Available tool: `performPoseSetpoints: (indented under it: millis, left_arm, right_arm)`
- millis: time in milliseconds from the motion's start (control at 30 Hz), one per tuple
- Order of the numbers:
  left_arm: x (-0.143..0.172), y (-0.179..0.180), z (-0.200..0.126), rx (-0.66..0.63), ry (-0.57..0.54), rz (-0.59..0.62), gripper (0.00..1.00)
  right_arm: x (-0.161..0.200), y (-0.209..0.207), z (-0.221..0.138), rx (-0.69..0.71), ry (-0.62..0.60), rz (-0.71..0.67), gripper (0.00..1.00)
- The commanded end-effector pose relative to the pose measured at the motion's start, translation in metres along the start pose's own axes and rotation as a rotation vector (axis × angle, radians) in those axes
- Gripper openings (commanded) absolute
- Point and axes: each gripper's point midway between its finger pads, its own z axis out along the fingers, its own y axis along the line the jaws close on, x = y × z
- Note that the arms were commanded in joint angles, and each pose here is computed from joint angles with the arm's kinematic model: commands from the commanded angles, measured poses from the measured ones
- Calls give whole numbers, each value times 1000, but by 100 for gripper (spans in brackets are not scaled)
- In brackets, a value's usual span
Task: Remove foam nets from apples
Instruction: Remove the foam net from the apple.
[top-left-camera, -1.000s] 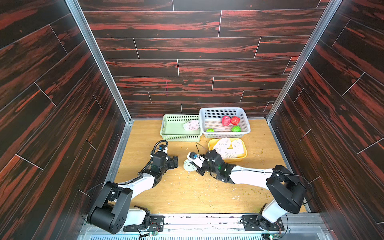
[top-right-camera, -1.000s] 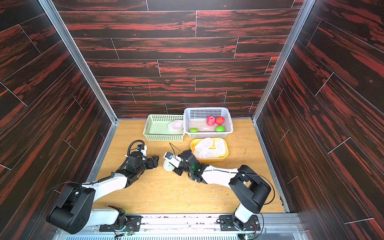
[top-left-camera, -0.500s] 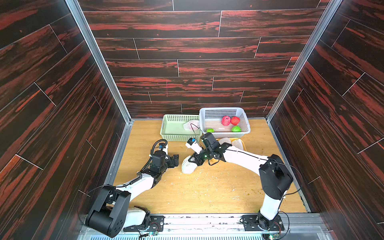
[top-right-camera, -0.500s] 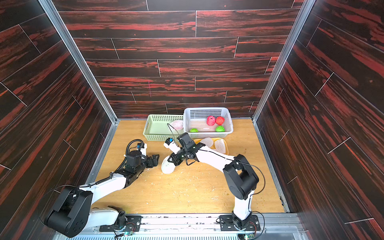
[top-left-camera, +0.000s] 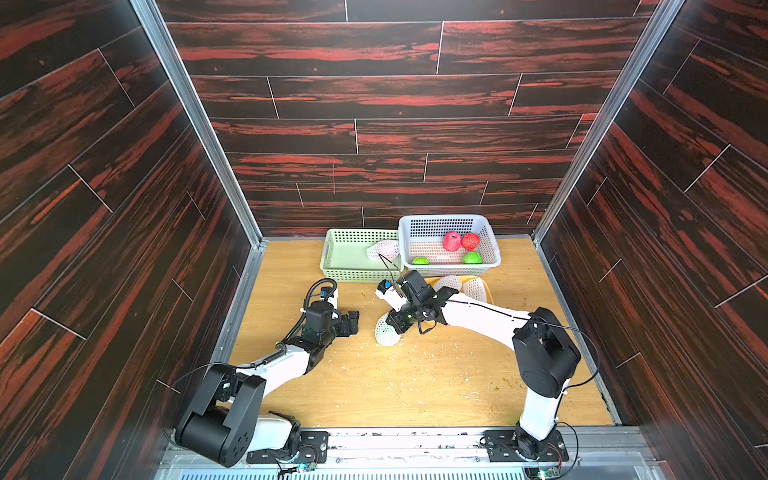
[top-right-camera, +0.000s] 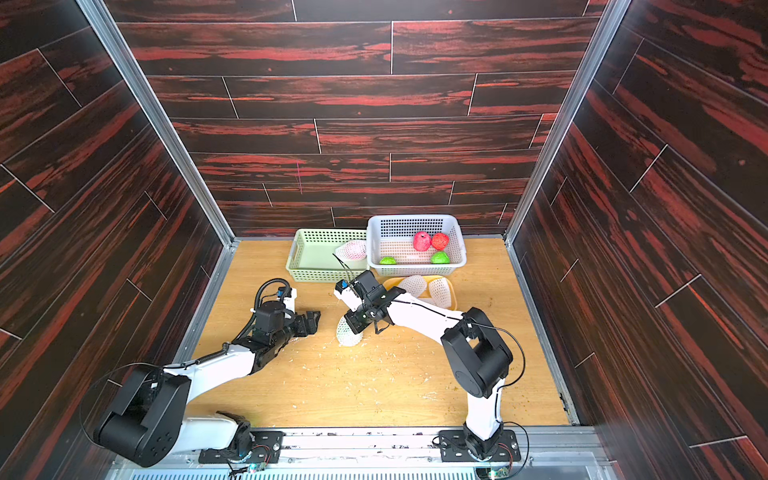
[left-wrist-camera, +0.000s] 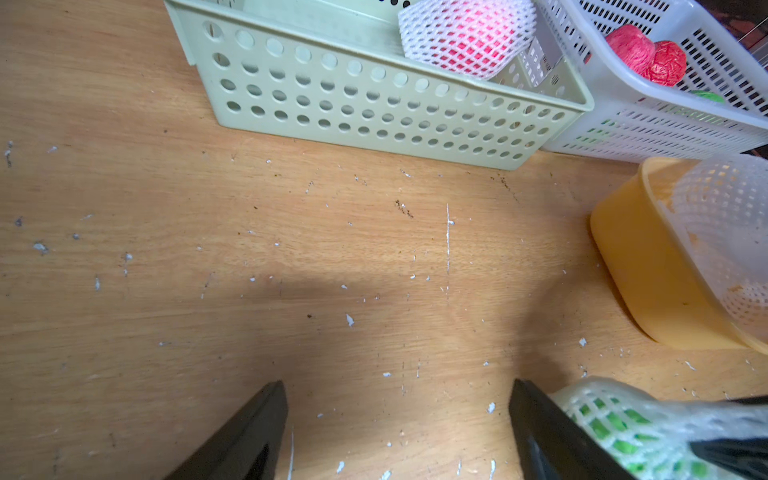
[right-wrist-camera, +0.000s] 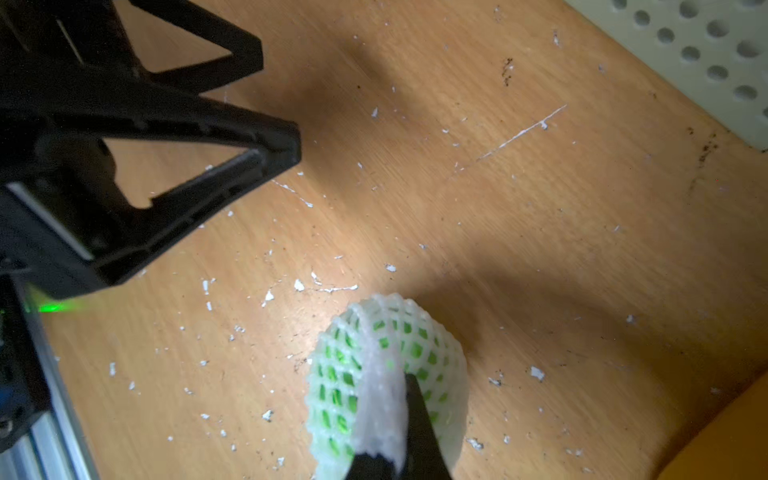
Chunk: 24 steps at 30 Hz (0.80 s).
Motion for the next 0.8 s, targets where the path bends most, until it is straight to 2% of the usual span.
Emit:
performPoseSetpoints:
  millis: [0, 200, 300, 333, 367, 433, 533, 633, 667, 733, 767]
  left_arm:
    - [-14, -5, 2, 19, -27, -5, 88]
    - [-14, -5, 5, 17, -25, -6, 88]
    - [-15, -8, 6, 32, -19, 5, 88]
    - [-15, -9, 7, 33, -17, 5, 88]
    - [-15, -8, 7, 30, -16, 5, 88]
    - [-17, -8, 8, 31, -22, 6, 88]
    - [-17, -8, 8, 27, -20, 11, 88]
    - [-17, -7, 8, 23, -19, 12, 88]
    - [-16, -7, 9, 22, -18, 13, 88]
    - [-16, -7, 11, 24, -14, 16, 88]
    - [-17, -8, 11, 27, -17, 14, 88]
  right_arm:
    - [1, 2, -3, -5, -11, -30, 2]
    - [-11, 28, -20, -154, -71, -34, 2]
    - [-10, 7, -16, 94, -53, -123, 2]
    - [-10, 5, -18, 128, -57, -145, 2]
    - [-12, 9, -21, 95, -79, -124, 2]
    - [-20, 18, -35, -68, -150, -37, 0]
    - [-29, 18, -49, -5, -156, -67, 0]
    - [-47, 30, -79, -192, -230, 28, 0]
    - [-49, 26, -80, -180, -231, 31, 0]
    - [-35, 7, -54, 18, -138, -31, 0]
    - [-28, 8, -46, 10, -88, -32, 0]
